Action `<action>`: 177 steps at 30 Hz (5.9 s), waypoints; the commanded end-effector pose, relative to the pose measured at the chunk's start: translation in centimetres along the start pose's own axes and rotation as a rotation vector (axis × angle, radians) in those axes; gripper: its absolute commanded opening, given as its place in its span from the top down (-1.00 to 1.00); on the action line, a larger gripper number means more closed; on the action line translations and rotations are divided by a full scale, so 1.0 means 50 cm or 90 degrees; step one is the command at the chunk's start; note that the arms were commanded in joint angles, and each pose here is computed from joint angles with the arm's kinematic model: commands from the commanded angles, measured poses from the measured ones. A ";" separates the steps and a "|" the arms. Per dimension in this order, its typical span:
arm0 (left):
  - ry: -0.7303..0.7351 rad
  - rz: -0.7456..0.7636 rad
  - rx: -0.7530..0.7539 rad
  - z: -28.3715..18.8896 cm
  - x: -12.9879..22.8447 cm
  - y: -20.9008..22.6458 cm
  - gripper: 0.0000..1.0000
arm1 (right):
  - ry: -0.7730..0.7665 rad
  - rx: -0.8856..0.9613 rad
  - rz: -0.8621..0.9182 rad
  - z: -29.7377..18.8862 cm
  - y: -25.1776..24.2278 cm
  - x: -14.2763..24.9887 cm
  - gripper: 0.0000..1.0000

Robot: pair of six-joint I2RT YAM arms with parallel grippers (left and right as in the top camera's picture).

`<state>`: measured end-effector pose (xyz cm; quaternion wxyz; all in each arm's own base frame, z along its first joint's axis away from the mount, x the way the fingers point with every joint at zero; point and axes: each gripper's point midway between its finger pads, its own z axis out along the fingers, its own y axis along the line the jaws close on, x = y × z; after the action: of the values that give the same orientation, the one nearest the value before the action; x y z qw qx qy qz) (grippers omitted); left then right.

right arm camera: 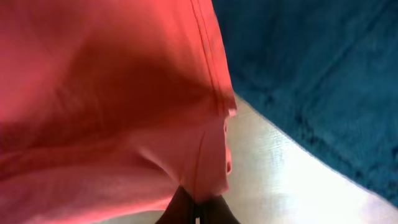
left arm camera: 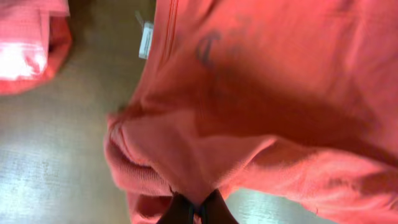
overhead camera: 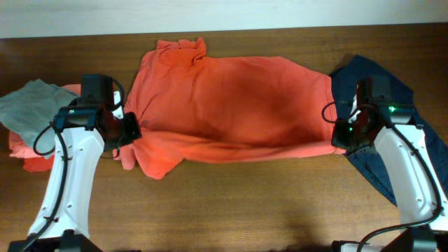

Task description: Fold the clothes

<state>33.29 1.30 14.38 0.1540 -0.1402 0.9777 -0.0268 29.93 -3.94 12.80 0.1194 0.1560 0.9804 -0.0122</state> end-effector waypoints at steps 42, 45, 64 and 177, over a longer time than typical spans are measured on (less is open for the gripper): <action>-0.085 -0.022 0.012 0.128 -0.125 -0.018 0.97 | -0.111 -0.019 0.004 0.117 0.027 -0.153 0.92; -0.105 -0.021 0.019 0.132 -0.143 -0.023 0.97 | -0.121 -0.021 0.004 0.115 0.029 -0.161 0.91; 0.051 -0.021 -0.015 0.174 -0.032 -0.002 -0.50 | -0.070 -0.010 0.000 0.129 0.022 -0.125 -0.18; 0.083 0.002 0.047 0.374 0.069 -0.014 0.01 | 0.003 0.013 -0.017 0.282 0.019 -0.107 0.31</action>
<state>39.29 -0.41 0.22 0.1691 -0.1248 0.9744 -0.0799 38.67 -4.84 1.30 0.1256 0.1311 0.9833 -0.0123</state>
